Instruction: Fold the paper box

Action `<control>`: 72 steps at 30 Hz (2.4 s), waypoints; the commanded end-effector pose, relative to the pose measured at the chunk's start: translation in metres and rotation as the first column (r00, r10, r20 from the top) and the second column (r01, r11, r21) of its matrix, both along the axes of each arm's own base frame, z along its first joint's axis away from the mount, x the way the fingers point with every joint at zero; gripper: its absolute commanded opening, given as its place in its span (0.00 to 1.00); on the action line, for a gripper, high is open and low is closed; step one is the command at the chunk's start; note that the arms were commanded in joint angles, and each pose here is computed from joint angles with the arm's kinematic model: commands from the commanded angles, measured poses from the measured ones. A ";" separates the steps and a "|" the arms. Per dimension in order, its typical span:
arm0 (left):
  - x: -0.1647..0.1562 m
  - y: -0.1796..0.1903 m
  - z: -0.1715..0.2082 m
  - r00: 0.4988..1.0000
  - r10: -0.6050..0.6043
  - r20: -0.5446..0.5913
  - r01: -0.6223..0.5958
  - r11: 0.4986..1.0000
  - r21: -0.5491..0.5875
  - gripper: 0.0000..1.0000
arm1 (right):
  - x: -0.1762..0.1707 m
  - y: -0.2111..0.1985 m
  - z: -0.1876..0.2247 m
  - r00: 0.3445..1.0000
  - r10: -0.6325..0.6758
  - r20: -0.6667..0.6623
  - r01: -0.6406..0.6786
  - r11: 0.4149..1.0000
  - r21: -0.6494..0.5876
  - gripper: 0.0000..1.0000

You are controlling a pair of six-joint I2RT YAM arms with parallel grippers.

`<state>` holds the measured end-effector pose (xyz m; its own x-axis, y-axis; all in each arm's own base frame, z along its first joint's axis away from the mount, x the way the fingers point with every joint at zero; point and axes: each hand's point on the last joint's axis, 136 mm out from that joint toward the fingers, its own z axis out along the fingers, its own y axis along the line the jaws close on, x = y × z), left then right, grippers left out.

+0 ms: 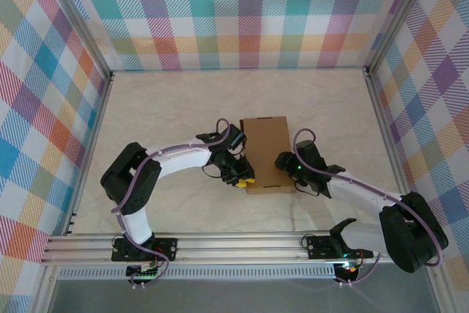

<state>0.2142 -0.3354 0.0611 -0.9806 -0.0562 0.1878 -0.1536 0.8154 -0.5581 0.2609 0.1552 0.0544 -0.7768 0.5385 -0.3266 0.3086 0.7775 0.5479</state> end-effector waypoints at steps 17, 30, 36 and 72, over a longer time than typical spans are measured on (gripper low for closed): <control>0.137 0.030 0.048 0.913 0.022 0.408 -0.030 0.999 0.012 0.83 | 0.069 -0.011 0.052 0.980 0.175 0.091 -0.178 0.984 0.024 0.91; 0.253 -0.007 0.012 0.916 0.044 0.398 -0.027 0.998 -0.047 0.56 | 0.163 -0.005 0.035 0.964 0.255 0.079 -0.262 0.960 0.096 0.78; 0.261 -0.016 0.001 0.927 0.014 0.374 0.005 0.999 -0.051 0.39 | 0.166 0.005 0.019 0.957 0.288 0.040 -0.291 0.944 0.153 0.68; 0.190 -0.129 -0.010 0.926 -0.242 0.290 0.332 0.887 -0.322 0.29 | 0.171 0.100 -0.016 0.824 0.564 0.045 -0.553 0.785 0.278 0.41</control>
